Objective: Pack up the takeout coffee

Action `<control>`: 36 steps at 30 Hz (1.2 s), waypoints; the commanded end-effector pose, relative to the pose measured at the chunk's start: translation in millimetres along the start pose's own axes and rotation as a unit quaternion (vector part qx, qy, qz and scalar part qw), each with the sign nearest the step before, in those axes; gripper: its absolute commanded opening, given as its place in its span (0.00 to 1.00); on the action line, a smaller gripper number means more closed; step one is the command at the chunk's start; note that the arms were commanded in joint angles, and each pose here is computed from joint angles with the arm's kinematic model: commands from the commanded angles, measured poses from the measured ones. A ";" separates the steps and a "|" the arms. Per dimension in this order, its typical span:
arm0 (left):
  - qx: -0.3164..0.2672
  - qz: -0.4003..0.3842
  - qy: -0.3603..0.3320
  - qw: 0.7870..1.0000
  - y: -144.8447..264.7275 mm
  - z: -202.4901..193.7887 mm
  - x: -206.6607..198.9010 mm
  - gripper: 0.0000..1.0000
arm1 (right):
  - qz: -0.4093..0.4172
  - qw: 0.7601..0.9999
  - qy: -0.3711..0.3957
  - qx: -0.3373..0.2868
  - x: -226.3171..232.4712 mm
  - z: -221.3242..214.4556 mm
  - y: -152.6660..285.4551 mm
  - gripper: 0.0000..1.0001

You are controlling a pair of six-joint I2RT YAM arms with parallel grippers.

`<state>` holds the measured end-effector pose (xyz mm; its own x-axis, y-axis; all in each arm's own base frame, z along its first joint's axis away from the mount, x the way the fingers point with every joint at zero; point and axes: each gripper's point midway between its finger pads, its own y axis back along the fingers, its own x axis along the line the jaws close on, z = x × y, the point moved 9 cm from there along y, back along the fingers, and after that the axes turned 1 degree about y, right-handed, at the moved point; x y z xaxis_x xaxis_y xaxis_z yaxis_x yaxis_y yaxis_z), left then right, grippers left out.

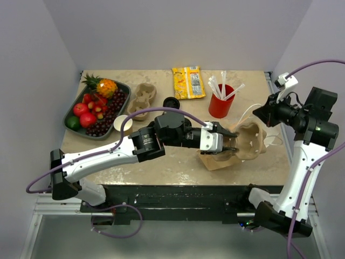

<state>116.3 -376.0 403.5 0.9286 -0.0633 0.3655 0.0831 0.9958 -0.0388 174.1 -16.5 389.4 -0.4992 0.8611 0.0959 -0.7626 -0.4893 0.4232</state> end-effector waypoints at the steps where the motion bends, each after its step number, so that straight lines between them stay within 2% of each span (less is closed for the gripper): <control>1: -0.032 0.030 -0.033 0.998 2.1 19.4 8.2 0.00 | -0.054 0.996 0.046 -0.046 -5.0 29.1 10.6 0.00; 8: 0.003 0.084 -0.060 0.995 38.5 20.9 13.0 0.00 | -0.141 0.983 0.071 -0.089 -22.9 47.4 14.0 0.00; 12: 0.048 0.108 -0.047 0.992 61.0 5.1 17.5 0.00 | -0.178 0.975 0.071 -0.108 -41.6 60.4 8.7 0.00; 15: 0.071 0.138 -0.042 0.987 79.5 -0.2 28.9 0.00 | -0.209 0.967 0.069 -0.132 -52.5 68.1 5.3 0.00; 19: 0.095 0.180 -0.042 0.978 98.0 -4.7 48.0 0.00 | -0.250 0.957 0.056 -0.134 -61.6 59.7 -7.7 0.00; 21: 0.101 0.189 -0.043 0.976 101.0 -4.8 51.3 0.00 | -0.239 0.961 0.059 -0.128 -52.8 53.2 -15.2 0.00; 25: 0.102 0.194 -0.042 0.975 102.8 -6.1 53.1 0.00 | -0.191 0.979 0.044 -0.051 -40.3 8.9 -41.1 0.00; 30: 0.101 0.172 -0.025 0.980 98.8 -12.1 47.6 0.00 | -0.106 0.993 0.052 0.025 -15.1 -31.5 -46.5 0.00; 36: 0.104 0.151 -0.001 0.983 94.2 -19.6 42.5 0.00 | 0.018 0.990 0.095 0.102 7.5 -60.8 -38.2 0.00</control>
<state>174.2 -283.9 396.0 0.8789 0.2590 0.4005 -0.3077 0.9495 0.0612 201.6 -11.0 327.3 -0.4320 0.8978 -0.0852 -0.7816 -0.3257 0.5320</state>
